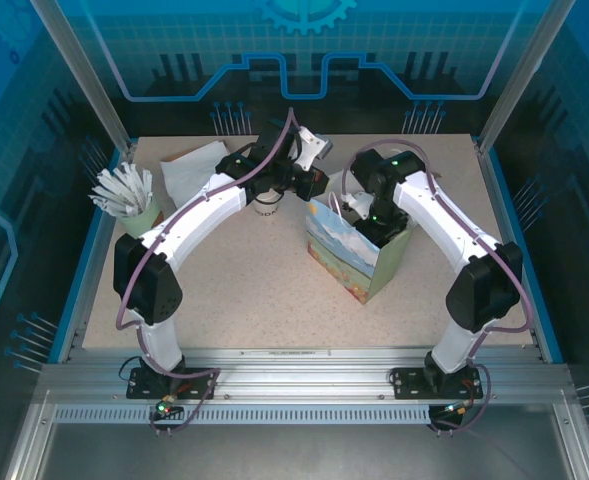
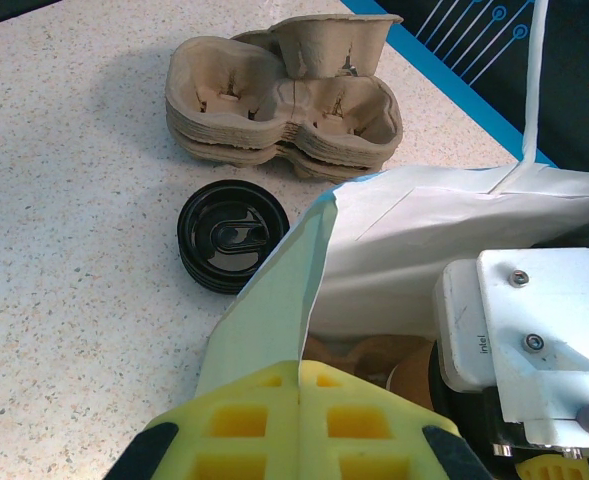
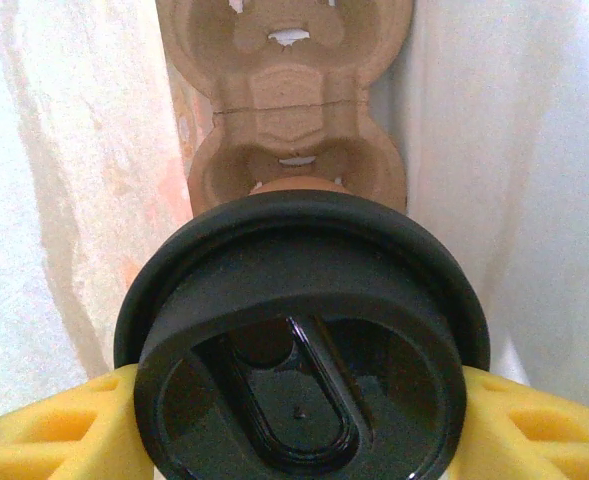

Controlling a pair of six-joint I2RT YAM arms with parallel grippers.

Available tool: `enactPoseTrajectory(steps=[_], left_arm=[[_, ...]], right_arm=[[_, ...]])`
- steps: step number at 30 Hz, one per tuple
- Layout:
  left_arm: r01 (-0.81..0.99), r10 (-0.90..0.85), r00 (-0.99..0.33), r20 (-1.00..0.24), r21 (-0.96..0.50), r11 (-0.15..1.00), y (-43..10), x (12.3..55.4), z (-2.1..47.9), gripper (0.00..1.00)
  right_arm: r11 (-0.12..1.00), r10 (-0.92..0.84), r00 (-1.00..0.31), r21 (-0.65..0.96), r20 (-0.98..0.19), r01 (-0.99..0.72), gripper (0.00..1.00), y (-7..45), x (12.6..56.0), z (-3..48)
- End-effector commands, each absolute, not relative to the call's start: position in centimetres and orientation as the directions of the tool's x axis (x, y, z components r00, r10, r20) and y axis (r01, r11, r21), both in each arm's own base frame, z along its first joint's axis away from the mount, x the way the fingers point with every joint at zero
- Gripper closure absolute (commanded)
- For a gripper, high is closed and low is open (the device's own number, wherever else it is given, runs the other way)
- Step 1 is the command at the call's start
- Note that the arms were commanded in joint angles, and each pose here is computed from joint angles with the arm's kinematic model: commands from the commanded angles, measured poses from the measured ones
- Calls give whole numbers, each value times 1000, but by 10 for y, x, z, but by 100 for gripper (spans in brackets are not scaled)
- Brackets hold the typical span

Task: Pack the takeout coffee

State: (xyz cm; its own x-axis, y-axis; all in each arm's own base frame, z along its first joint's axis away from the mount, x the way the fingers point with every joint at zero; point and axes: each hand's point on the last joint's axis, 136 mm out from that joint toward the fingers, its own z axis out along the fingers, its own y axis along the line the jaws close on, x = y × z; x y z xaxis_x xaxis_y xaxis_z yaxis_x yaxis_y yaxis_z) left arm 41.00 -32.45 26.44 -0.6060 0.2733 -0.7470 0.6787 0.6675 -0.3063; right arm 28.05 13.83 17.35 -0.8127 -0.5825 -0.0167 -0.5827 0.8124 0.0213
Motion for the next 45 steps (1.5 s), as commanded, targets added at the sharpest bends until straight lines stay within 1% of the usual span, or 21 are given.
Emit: enactPoseTrajectory(steps=[1, 16, 39, 45], left_arm=[[686, 296, -602, -742, -290, 667, -320, 402, 264, 100], [687, 295, -601, -743, -291, 666, -320, 401, 264, 100], [688, 299, -602, -740, -291, 665, -320, 401, 262, 100], [689, 297, -600, -743, -290, 664, -321, 400, 263, 100]], right_arm=[[812, -583, -812, 17, -1, -583, 62, 139, 279, 171], [816, -578, -816, 29, 25, -577, 63, 141, 283, 151], [827, -558, -825, -16, 93, -561, 63, 127, 284, 128], [828, -559, -824, 4, 93, -561, 64, 130, 281, 124]])
